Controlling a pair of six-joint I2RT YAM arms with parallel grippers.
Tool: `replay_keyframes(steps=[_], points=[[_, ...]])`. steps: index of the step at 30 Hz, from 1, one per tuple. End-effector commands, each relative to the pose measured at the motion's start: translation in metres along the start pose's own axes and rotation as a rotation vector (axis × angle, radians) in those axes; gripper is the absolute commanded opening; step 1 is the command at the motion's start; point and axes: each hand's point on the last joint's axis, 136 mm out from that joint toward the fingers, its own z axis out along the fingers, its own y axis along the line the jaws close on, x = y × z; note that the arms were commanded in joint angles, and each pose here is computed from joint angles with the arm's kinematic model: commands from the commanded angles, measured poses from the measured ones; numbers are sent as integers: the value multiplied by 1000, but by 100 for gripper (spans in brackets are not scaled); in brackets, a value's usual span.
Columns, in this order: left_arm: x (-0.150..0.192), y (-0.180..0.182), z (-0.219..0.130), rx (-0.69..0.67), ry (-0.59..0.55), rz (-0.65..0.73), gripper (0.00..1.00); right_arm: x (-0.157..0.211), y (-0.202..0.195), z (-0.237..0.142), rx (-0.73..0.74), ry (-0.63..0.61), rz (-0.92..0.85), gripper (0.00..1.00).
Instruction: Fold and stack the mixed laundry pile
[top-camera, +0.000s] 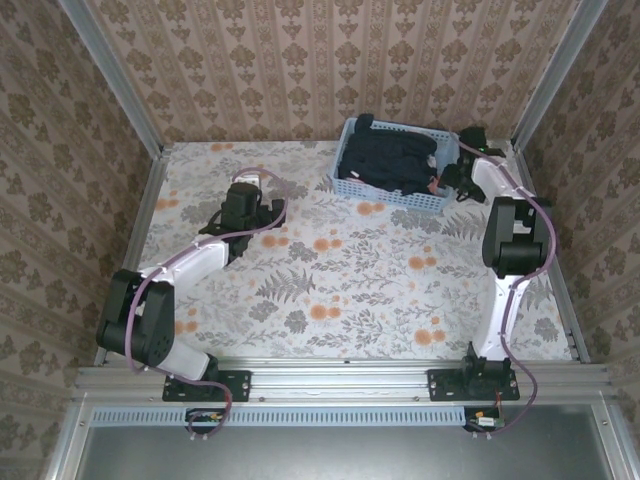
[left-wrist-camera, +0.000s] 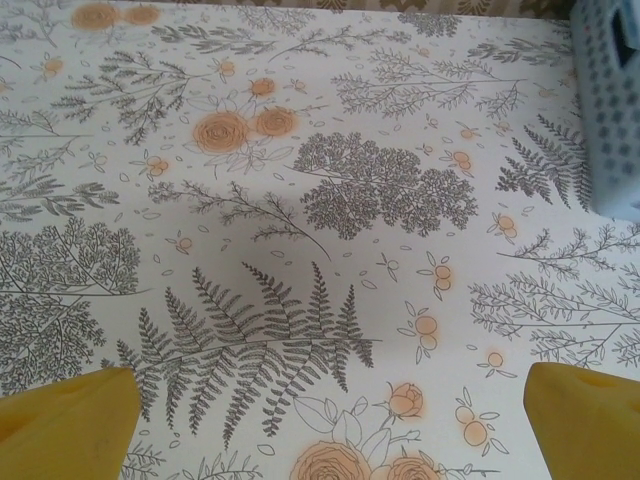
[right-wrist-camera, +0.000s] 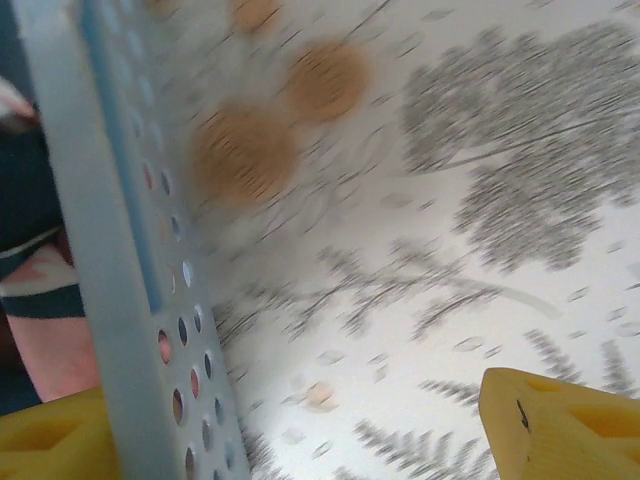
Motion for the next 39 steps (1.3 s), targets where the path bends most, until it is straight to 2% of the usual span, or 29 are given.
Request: replay_keyframes(steps=[1, 5, 9, 13, 17, 22, 27, 29, 30, 33, 35, 39], points=[[8, -3, 0, 16, 34, -23, 100, -19, -70, -3, 180, -4, 92, 81], [-1, -7, 1, 29, 23, -24, 100, -31, -111, -10, 250, -21, 140, 81], [-8, -14, 3, 51, 30, -22, 100, -49, -110, -48, 229, -99, 111, 82], [-15, -19, 4, 74, 26, -48, 100, -51, -58, -98, 101, -191, 3, 84], [-18, -24, 4, 97, 27, -67, 100, -20, 7, -126, -31, -215, -123, 85], [-19, -27, 1, 112, 40, -58, 100, 17, 62, -115, -143, -169, -158, 85], [-14, -26, -4, 115, 58, -58, 100, 27, 78, -73, -126, -112, -143, 81], [-12, -25, -7, 115, 58, -64, 100, 25, 82, -58, -107, -99, -143, 70], [-10, -24, -7, 112, 60, -67, 100, 22, 82, -53, -92, -98, -141, 58], [-9, -22, -11, 106, 59, -68, 100, 10, 85, -57, -102, -99, -130, 0], [-9, -20, -13, 98, 57, -68, 100, -1, 89, -80, -144, -140, -120, 0], [-18, -17, -17, 98, 32, -66, 100, -29, 97, -171, -300, -294, -107, 0]])
